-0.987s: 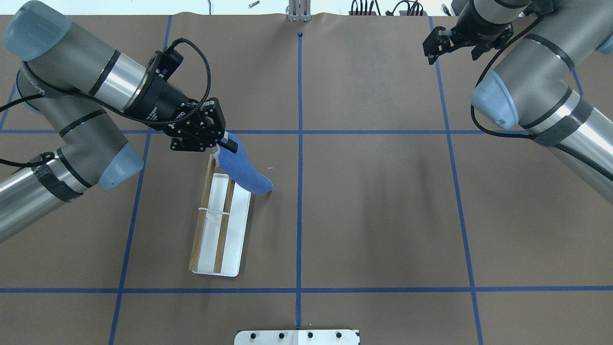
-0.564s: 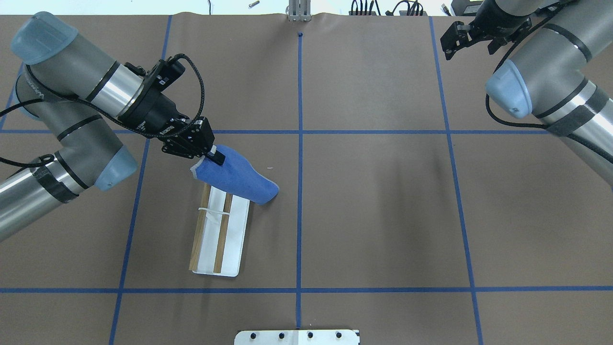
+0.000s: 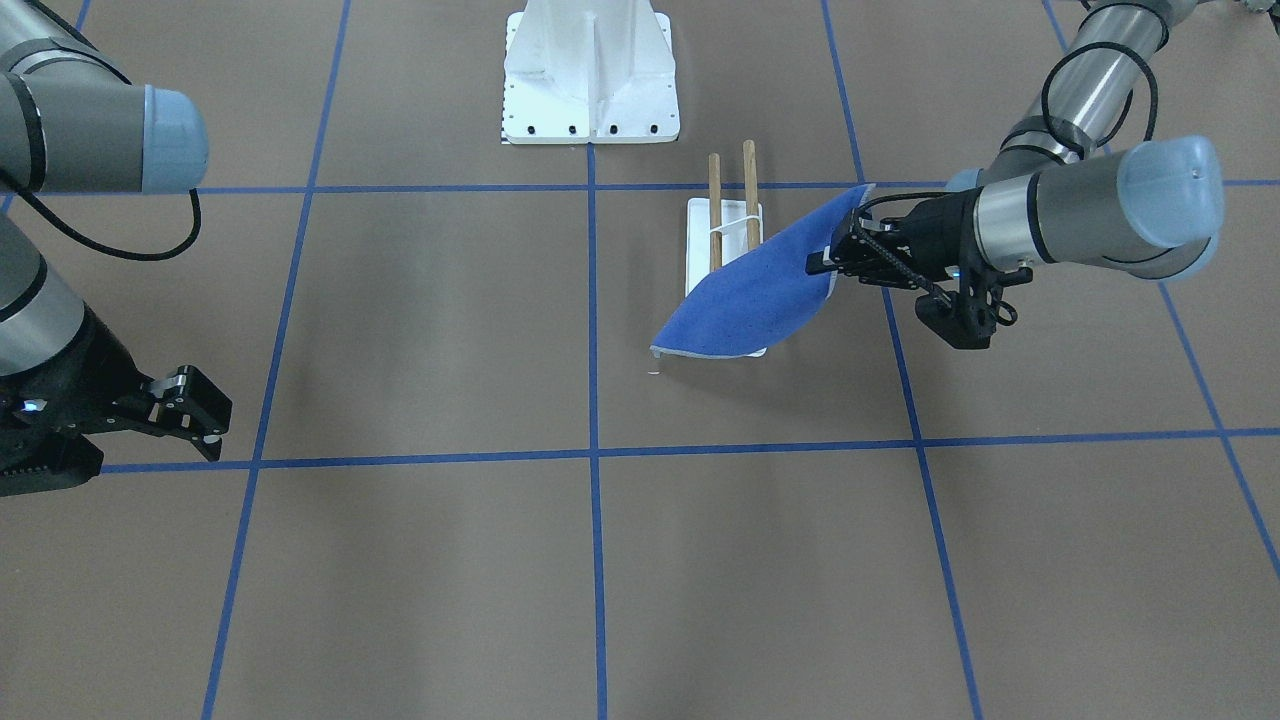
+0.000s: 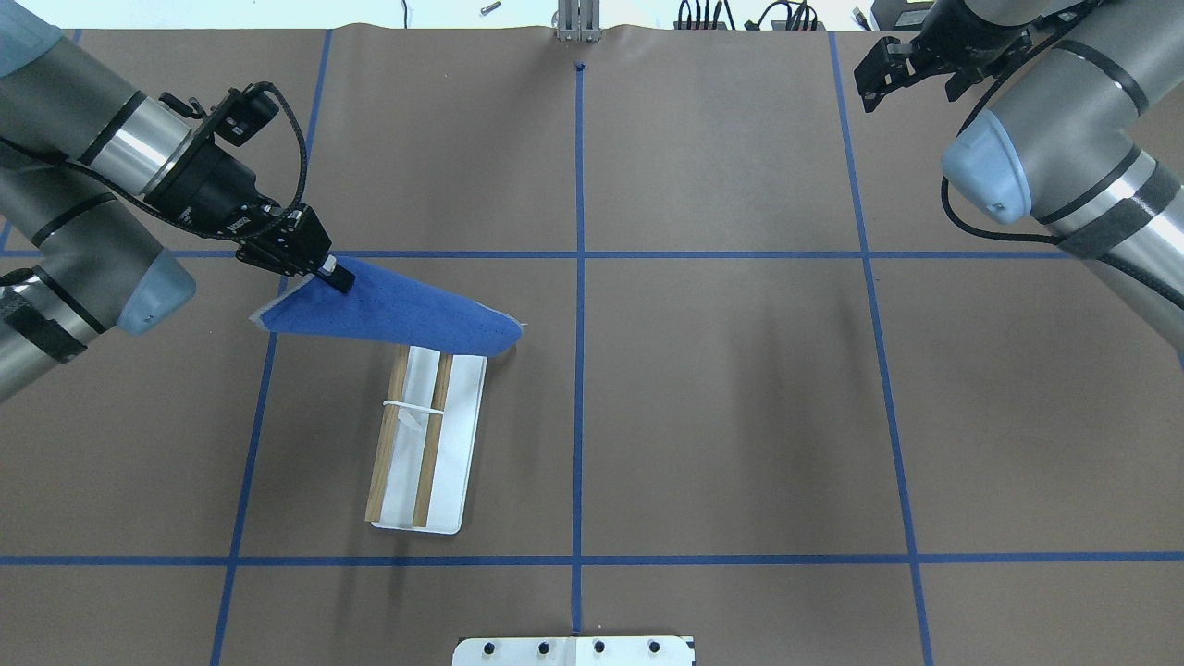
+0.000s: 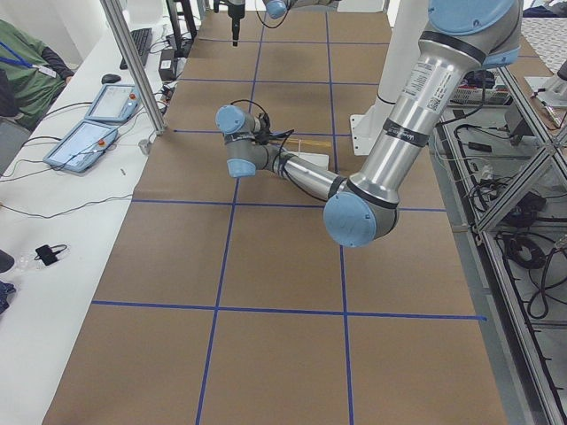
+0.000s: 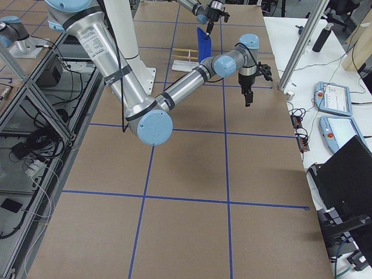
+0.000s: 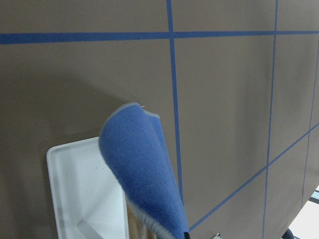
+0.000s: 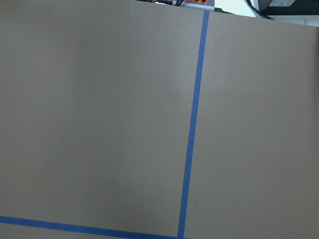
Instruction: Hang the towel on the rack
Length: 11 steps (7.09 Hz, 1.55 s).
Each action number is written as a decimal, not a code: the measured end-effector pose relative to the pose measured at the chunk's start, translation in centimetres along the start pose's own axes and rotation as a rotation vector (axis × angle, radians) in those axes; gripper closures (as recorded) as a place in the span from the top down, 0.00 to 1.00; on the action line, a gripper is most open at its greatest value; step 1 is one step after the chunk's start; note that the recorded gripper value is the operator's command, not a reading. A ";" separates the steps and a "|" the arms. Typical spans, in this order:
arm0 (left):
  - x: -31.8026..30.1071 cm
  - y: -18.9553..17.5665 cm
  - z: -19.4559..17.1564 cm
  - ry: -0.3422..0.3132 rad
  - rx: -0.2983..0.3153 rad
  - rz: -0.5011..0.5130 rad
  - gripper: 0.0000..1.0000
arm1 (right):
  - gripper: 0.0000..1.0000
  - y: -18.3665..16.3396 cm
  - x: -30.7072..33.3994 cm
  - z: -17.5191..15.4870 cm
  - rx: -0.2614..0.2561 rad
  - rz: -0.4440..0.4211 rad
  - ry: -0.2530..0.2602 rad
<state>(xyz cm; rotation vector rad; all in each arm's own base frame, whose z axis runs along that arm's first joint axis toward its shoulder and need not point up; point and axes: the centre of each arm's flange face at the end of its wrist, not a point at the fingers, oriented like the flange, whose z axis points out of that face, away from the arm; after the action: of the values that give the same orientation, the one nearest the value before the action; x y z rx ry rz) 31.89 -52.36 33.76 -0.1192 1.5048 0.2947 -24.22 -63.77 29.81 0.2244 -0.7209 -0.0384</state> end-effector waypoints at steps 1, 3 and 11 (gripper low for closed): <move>-1.0 0.3 0.4 -0.008 -0.001 0.006 0.00 | 1.00 0.0 0.0 0.0 0.000 0.000 0.000; -1.1 0.7 1.4 -0.011 -0.006 0.017 0.25 | 1.00 0.0 0.0 0.0 0.001 0.002 0.000; -1.9 0.5 2.7 -0.046 0.095 0.058 0.97 | 1.00 -0.1 -0.2 -0.4 0.005 0.007 -0.006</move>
<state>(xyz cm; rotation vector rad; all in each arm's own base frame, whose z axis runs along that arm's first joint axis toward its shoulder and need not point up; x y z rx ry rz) 34.26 -51.37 35.91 0.0068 1.4757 0.2708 -24.14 -63.73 29.40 0.2264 -0.7280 -0.0302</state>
